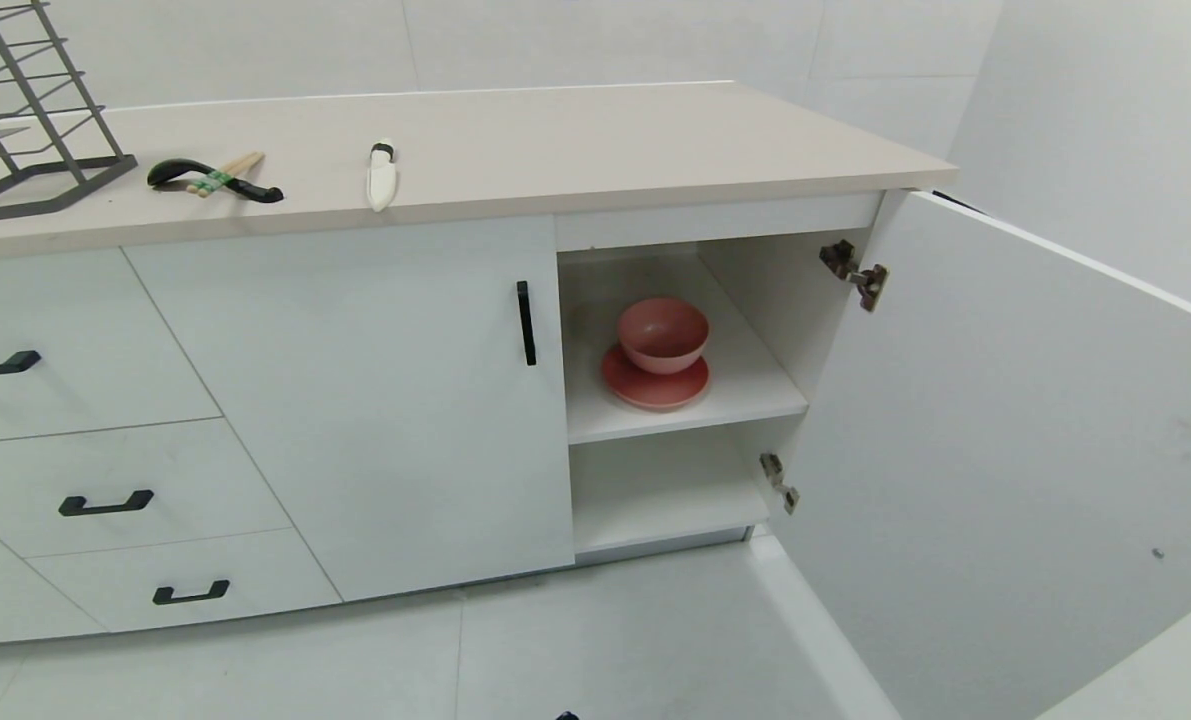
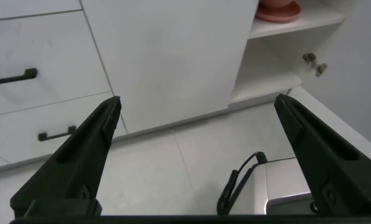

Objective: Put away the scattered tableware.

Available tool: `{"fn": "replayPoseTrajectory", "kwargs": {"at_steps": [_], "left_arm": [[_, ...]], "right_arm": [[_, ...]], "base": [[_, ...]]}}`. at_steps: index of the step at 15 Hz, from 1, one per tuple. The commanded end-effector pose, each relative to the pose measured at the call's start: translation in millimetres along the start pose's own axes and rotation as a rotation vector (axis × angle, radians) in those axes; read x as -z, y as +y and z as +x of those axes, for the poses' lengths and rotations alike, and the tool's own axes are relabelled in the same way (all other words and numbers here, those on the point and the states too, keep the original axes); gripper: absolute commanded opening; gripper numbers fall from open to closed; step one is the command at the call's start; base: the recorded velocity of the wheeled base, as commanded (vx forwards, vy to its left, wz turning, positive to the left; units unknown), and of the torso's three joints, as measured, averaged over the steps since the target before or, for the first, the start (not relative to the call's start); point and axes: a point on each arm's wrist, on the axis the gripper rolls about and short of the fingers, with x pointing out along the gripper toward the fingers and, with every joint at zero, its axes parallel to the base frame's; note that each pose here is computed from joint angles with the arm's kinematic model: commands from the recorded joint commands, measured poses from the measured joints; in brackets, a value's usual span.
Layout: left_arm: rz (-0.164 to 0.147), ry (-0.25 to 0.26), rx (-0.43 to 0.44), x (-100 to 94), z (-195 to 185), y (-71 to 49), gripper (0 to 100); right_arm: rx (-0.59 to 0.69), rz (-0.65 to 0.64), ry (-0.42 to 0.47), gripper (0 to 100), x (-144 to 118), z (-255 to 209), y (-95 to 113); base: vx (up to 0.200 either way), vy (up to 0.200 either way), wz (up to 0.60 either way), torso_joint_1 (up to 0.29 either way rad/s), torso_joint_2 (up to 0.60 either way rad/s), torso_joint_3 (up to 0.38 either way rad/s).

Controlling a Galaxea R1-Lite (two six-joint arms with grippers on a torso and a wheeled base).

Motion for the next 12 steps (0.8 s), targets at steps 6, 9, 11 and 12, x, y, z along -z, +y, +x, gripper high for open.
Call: {"fn": "replayPoseTrajectory", "kwargs": {"at_steps": [6, 9, 11, 12], "left_arm": [[-0.006, -0.047, -0.11, 1.1, -3.1, -2.3, 100], [0.0, -0.091, -0.119, 2.4, -6.5, -2.3, 100], [-0.002, -0.092, -0.112, 2.4, -6.4, -2.5, 100], [-0.001, -0.091, -0.112, 2.4, -6.4, -2.5, 100]], "right_arm": [[0.001, -0.002, 0.003, 100, 0.3, 0.2, 0.0], [0.001, -0.002, 0.002, 100, -0.1, 0.1, 0.0], [-0.001, -0.002, 0.003, 100, 0.3, 0.2, 0.0], [-0.001, -0.002, 0.003, 100, 0.3, 0.2, 0.0]], "base": [[0.0, 0.0, 0.0, 0.0, 0.0, 0.0], [0.0, 0.0, 0.0, 0.0, 0.0, 0.0], [0.0, 0.0, 0.0, 0.0, 0.0, 0.0], [0.0, 0.0, 0.0, 0.0, 0.0, 0.0]]}}
